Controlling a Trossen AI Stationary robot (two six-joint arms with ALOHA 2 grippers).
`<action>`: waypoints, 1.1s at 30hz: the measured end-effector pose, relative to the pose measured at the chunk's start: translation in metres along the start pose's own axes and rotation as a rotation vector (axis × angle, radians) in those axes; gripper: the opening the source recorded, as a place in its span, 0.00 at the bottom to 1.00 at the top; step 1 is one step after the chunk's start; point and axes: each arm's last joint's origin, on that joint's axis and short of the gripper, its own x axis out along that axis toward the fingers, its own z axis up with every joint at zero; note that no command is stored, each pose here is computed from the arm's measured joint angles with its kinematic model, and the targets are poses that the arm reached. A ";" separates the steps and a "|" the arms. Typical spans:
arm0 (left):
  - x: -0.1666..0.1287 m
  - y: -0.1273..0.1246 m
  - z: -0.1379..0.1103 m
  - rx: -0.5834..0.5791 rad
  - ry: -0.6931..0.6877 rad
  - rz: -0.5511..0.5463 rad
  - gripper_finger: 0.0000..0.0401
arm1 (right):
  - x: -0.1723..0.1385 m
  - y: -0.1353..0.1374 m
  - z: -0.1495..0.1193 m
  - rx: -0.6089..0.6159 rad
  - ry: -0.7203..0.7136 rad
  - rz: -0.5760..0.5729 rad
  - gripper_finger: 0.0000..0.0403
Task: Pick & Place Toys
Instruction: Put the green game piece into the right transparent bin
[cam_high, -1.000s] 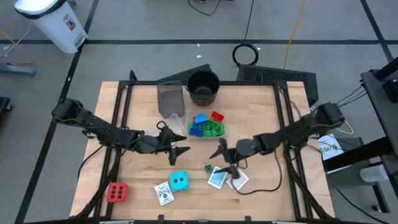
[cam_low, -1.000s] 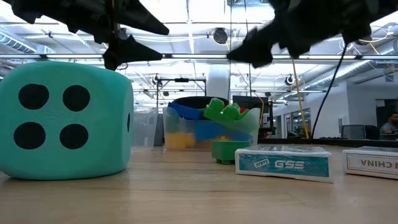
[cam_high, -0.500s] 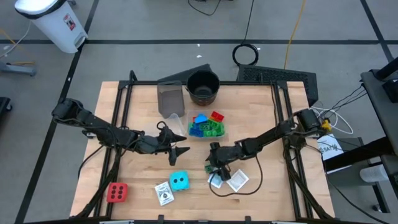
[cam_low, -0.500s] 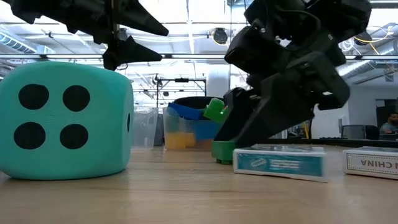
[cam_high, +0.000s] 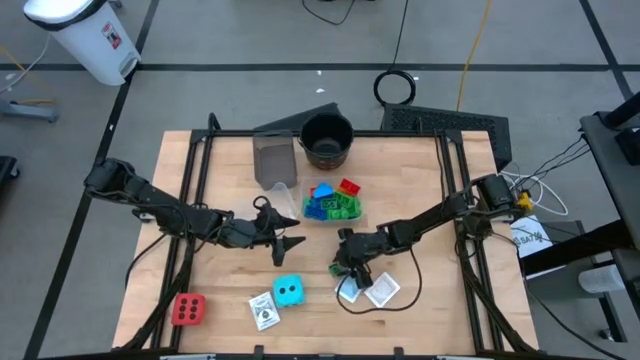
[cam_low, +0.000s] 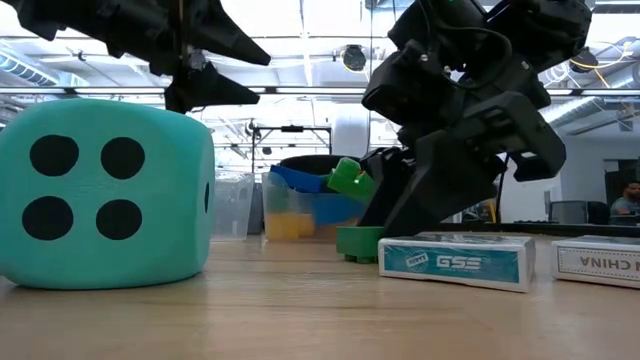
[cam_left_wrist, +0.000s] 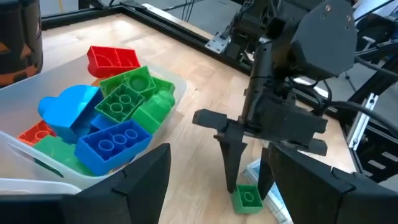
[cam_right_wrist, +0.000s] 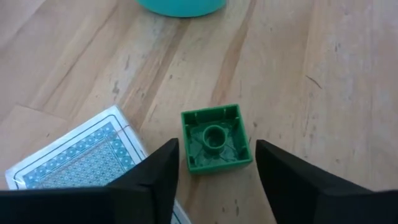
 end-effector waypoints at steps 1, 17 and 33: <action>0.000 0.000 0.000 -0.002 -0.002 -0.001 0.68 | 0.000 0.000 0.000 -0.001 -0.002 0.000 0.44; 0.000 0.000 0.000 -0.019 -0.002 0.000 0.68 | -0.004 0.000 0.003 -0.072 -0.010 -0.009 0.28; 0.000 0.001 0.001 -0.033 -0.016 0.021 0.68 | -0.084 -0.019 0.056 -0.177 -0.248 -0.423 0.29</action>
